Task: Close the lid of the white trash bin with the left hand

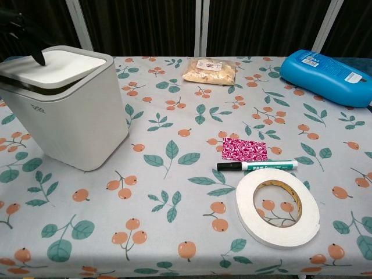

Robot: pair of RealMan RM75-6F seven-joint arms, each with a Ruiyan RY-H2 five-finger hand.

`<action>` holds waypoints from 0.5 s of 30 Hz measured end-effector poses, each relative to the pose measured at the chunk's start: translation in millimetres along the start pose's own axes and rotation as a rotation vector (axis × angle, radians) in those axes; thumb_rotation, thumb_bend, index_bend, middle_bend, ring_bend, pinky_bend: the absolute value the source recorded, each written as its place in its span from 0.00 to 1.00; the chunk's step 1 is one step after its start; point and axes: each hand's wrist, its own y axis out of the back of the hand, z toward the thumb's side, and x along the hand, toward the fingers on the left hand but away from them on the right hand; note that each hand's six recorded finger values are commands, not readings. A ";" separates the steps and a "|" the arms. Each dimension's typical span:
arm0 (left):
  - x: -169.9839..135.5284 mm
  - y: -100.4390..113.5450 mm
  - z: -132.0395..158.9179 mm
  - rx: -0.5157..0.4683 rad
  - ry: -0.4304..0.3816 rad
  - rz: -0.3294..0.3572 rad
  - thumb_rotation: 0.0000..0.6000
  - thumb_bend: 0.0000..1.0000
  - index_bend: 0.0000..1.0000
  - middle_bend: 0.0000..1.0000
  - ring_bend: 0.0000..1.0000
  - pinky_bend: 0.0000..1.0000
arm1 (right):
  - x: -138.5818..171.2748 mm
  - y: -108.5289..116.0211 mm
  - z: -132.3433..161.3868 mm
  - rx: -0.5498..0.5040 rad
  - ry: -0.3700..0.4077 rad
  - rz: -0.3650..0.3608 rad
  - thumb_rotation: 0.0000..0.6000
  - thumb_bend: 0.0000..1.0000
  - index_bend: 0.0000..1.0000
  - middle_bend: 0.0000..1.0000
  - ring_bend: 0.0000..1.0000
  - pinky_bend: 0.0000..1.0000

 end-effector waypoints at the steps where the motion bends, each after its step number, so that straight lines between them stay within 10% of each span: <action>1: -0.3 -1.1 -0.3 -0.002 0.000 -0.001 1.00 0.62 0.14 0.25 0.12 0.09 | 0.0 -0.5 0.3 0.000 0.000 0.002 1.00 0.18 0.00 0.00 0.00 0.00; 15: -7.0 -24.8 -7.5 -0.036 0.024 -0.044 1.00 0.62 0.14 0.26 0.12 0.09 | 0.1 -4.8 0.8 0.002 -0.001 0.016 1.00 0.18 0.00 0.00 0.00 0.00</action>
